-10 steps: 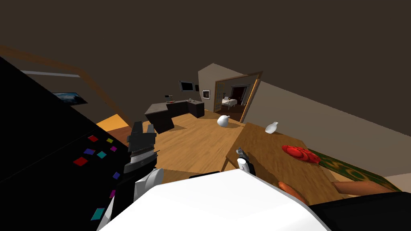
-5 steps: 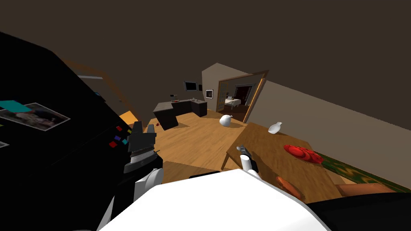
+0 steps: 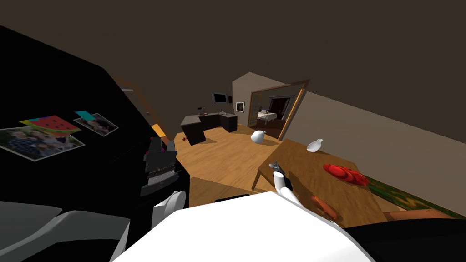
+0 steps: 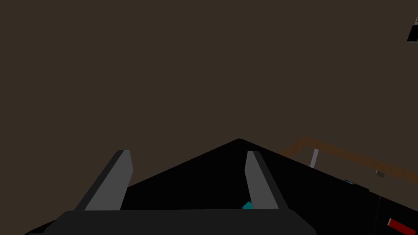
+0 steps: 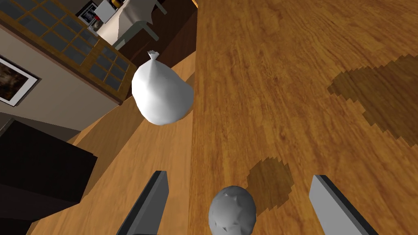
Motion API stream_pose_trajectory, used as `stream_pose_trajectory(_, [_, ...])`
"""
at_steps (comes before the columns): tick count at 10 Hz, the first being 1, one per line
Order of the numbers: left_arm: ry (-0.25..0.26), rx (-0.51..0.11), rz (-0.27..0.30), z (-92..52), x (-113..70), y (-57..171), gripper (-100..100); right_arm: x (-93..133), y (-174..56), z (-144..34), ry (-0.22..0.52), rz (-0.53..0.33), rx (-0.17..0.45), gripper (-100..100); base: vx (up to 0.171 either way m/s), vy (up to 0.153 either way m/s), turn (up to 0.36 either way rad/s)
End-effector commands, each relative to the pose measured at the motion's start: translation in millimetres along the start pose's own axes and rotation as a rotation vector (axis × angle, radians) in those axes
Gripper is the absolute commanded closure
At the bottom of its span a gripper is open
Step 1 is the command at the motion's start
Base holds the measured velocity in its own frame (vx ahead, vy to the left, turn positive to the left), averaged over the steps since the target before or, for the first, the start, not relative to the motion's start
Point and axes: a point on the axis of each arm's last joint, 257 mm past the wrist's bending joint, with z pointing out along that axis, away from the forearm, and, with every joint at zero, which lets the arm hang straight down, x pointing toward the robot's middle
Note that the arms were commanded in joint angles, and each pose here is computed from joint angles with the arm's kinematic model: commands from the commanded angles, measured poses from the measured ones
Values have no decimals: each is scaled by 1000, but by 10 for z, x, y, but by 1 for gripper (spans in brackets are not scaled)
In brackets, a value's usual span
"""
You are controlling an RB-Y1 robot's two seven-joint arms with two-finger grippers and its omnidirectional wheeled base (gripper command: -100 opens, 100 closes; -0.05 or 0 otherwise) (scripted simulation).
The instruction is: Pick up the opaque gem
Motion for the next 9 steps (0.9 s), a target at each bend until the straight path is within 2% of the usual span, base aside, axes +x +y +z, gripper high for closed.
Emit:
stream_pose_trajectory(1, [0,0,0,0,0,0,0,26,-100,47,-1,32,1,-100,-145,24,76])
stream_pose_trajectory(5, [0,0,0,0,0,0,0,12,-215,88,-13,95,-4,-100,-68,25,50])
stream_pose_trajectory(8, [0,0,0,0,0,0,0,-59,-433,110,-37,159,0,-100,-71,19,42])
stream_pose_trajectory(9, [0,0,0,0,0,0,0,-71,-419,109,-42,174,-6,-100,-50,13,8])
